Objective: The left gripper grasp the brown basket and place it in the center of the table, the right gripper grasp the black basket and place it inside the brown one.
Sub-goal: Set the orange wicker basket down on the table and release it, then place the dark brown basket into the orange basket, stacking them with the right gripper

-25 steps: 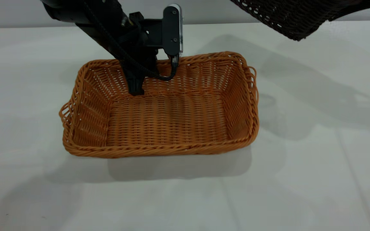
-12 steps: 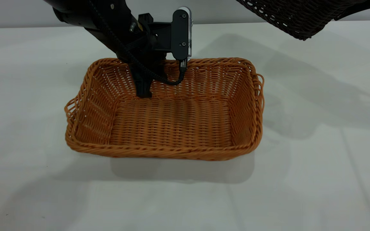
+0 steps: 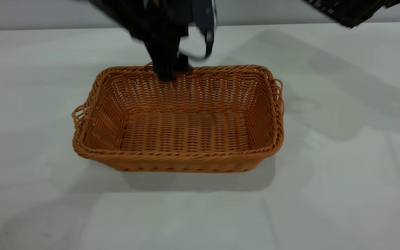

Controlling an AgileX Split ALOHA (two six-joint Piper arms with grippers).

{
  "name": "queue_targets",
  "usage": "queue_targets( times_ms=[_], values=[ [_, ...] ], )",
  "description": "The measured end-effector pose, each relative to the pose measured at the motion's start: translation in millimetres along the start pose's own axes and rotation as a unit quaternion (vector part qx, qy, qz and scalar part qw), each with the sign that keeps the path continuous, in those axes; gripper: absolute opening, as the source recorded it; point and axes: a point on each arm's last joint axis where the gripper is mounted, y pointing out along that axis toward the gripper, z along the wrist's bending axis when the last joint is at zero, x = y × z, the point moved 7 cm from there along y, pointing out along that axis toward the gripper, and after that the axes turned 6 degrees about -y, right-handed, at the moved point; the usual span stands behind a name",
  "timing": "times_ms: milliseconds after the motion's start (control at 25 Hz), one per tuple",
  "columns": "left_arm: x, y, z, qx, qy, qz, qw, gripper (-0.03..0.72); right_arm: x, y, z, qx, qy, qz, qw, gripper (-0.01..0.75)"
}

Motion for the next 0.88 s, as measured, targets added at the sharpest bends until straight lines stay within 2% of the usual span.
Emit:
queue_targets(
  times_ms=[160,320,440,600,800,880],
  values=[
    [15,-54,14,-0.03,-0.008,0.01,0.999,0.557,2,-5,-9,-0.01,0.002,-0.001,1.0,0.15],
    [29,-118,24,-0.052,-0.03,0.01,0.998,0.549,-13,21,-5,-0.023,-0.014,0.043,0.999,0.15],
    [45,-169,39,-0.03,-0.06,-0.022,0.998,0.541,-40,58,10,-0.038,-0.053,0.103,0.993,0.15],
    [61,-233,59,0.022,-0.075,-0.071,0.994,0.539,-84,103,40,-0.044,-0.102,0.166,0.98,0.15],
    [70,-286,70,0.069,-0.075,-0.112,0.988,0.539,-122,138,71,-0.054,-0.165,0.183,0.968,0.15],
    [71,-295,72,0.078,-0.075,-0.119,0.987,0.539,-130,146,74,-0.065,-0.194,0.184,0.961,0.15]
  ],
)
